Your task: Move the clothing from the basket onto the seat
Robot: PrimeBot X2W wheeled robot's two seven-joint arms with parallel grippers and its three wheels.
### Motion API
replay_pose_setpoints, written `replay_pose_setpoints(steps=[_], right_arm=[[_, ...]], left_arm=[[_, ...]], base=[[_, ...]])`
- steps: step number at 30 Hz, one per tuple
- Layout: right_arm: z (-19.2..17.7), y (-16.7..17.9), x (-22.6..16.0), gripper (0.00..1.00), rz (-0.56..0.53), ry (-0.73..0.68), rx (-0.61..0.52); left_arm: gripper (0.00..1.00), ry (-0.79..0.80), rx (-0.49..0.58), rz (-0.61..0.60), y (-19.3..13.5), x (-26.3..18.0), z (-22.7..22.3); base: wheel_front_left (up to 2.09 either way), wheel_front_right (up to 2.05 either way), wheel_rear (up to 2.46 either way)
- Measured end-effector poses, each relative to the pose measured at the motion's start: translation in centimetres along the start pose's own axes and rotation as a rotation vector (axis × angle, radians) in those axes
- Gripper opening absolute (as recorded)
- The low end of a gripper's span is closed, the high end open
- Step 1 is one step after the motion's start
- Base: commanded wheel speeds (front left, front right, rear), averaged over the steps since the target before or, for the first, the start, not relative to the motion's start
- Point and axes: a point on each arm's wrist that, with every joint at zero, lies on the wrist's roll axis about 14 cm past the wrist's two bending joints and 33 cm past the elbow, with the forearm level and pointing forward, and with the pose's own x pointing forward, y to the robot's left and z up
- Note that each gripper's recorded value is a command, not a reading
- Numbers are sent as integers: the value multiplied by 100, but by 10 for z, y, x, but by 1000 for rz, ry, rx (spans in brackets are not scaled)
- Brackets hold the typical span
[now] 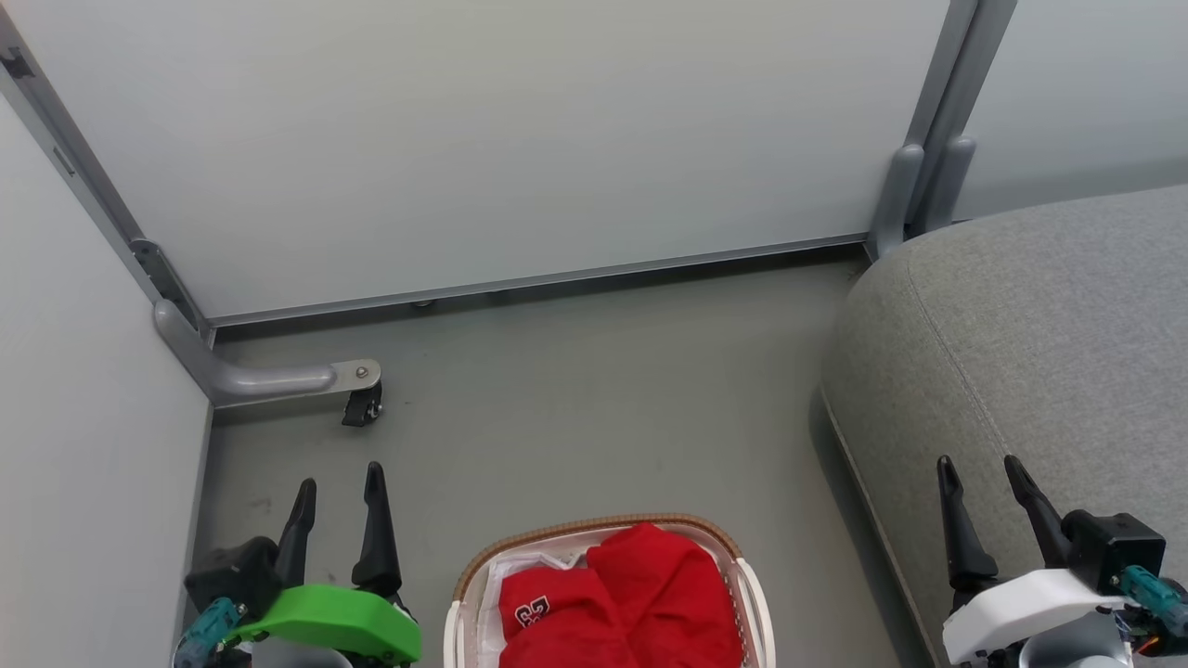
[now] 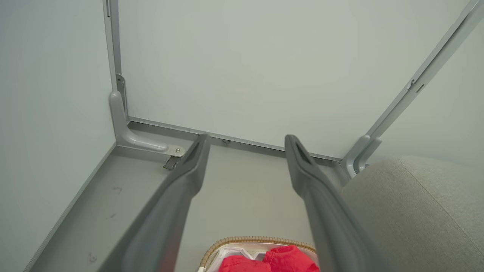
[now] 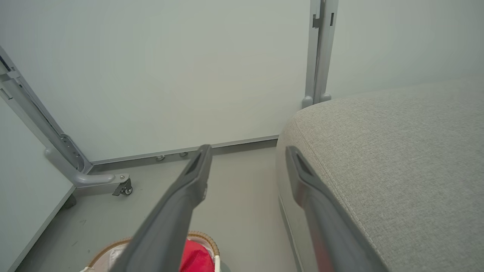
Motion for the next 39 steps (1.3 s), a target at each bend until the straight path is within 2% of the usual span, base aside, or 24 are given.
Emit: replay_pose_setpoints(steps=[32, 39], right_arm=[[0, 13, -2, 100, 75, -23, -242], [0, 14, -2, 100, 78, -21, -242]], left_arm=[[100, 13, 199, -51, -8, -6, -14], [100, 19, 201, -45, -6, -7, -16]], base=[[0, 0, 0], [0, 0, 0]])
